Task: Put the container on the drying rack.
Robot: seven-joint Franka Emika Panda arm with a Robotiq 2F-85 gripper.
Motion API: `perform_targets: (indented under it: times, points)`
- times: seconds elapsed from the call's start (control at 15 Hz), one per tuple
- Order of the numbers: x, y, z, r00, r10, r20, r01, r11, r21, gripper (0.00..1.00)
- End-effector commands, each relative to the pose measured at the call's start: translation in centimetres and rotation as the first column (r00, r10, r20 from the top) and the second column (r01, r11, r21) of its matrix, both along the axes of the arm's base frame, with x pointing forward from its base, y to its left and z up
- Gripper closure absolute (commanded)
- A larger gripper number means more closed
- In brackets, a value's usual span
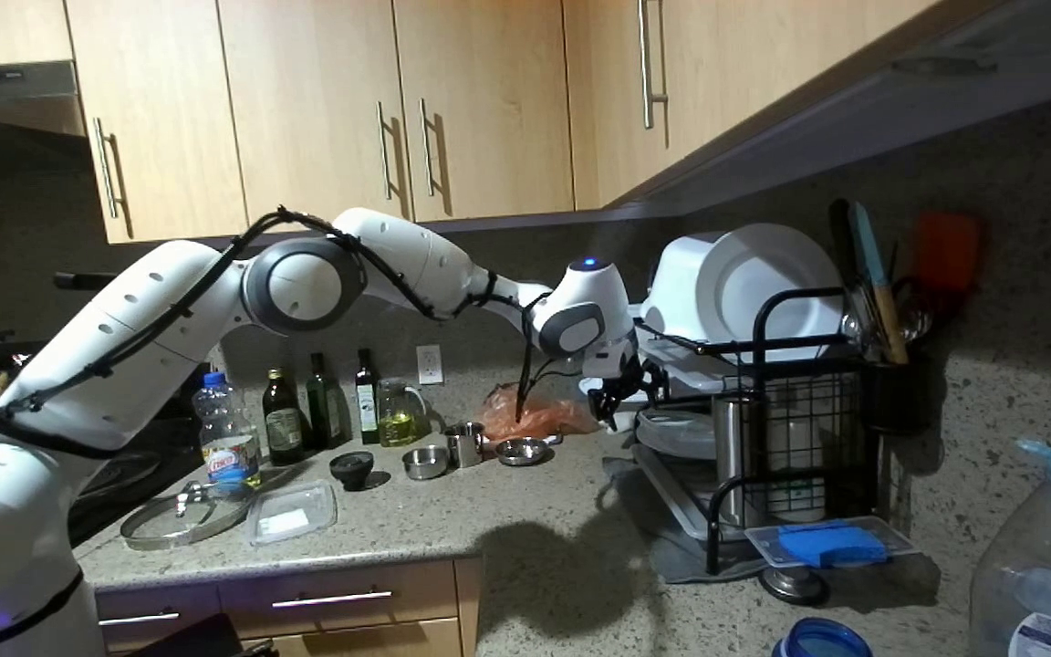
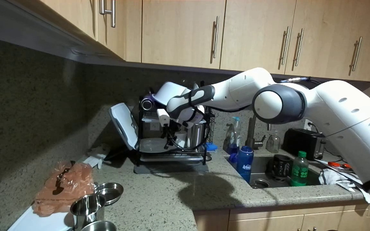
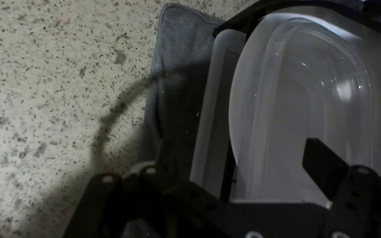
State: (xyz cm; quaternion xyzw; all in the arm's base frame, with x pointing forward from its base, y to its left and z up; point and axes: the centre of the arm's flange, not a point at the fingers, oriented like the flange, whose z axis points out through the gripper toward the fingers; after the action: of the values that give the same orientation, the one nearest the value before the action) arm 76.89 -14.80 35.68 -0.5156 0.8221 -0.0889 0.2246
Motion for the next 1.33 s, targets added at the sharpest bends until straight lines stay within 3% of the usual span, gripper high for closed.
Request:
perform_targets:
  times: [0.0, 0.67, 1.27]
  points:
    - [-4.1, 1.1, 1.5, 1.000, 0.010, 0.009, -0.010, 1.000, -0.029, 0.00]
    - [-7.1, 1.6, 1.4, 0.997, 0.026, -0.070, -0.029, 0.999, -0.033, 0.00]
    - [-10.8, 2.4, -0.4, 0.965, 0.180, -0.190, -0.189, 0.981, -0.033, 0.00]
